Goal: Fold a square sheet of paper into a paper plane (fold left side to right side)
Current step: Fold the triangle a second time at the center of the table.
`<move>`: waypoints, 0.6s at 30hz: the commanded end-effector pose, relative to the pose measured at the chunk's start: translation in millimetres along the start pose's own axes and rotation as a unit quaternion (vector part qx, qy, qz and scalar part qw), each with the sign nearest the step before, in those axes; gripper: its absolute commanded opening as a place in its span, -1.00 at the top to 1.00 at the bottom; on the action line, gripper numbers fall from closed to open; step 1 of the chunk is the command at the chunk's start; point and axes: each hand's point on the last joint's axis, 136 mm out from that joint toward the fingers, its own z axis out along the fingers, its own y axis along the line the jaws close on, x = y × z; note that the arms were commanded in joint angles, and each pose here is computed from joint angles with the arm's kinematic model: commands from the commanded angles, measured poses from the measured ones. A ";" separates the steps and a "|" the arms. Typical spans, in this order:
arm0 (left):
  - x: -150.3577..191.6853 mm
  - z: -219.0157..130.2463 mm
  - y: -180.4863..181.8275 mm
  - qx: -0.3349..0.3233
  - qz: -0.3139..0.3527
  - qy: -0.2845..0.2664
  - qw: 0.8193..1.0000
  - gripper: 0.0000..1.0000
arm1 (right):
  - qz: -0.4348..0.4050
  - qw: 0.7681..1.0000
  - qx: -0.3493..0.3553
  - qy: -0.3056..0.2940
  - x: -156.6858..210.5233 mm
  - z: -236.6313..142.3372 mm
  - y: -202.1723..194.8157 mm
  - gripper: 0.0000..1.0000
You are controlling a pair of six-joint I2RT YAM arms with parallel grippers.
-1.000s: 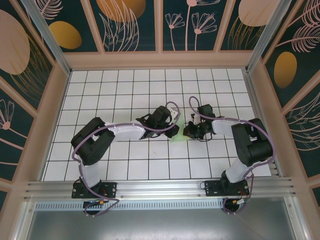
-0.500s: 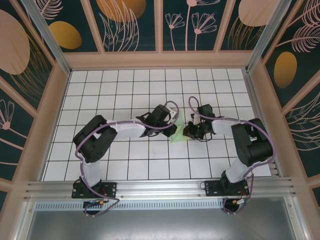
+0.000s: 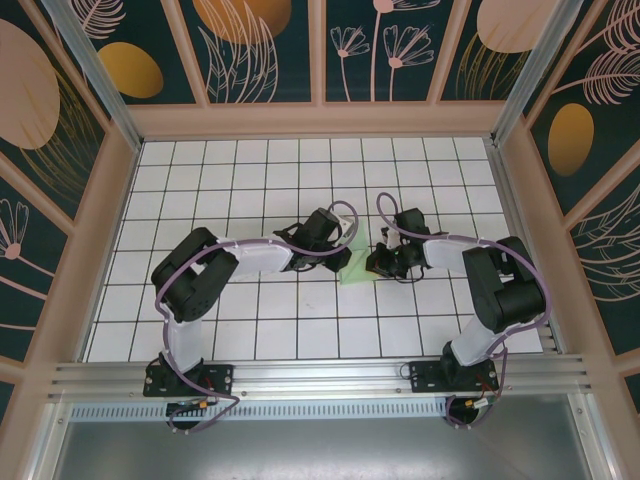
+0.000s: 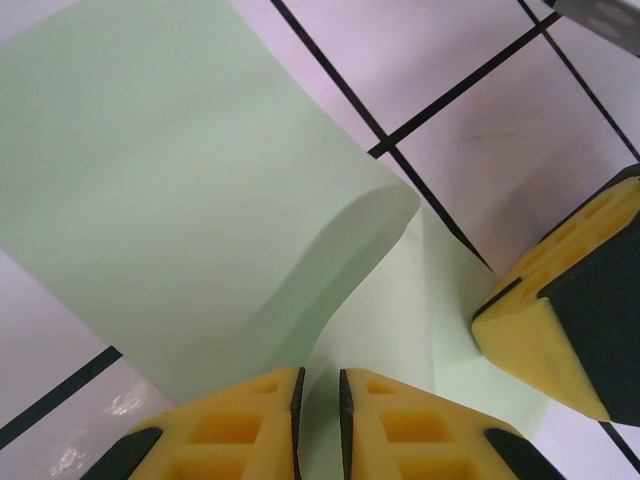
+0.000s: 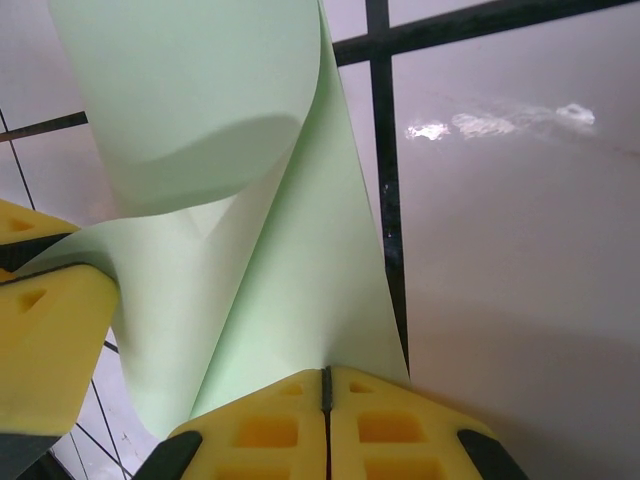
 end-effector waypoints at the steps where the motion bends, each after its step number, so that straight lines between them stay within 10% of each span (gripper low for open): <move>1: 2.1 6.8 7.5 -0.011 0.003 0.009 1.000 0.59 | 0.013 0.998 0.065 0.023 15.0 8.1 -29.9 0.82; 18: 11.0 9.2 15.7 -0.030 0.000 0.019 0.999 0.59 | 0.012 0.998 0.065 0.023 13.8 9.1 -29.7 0.81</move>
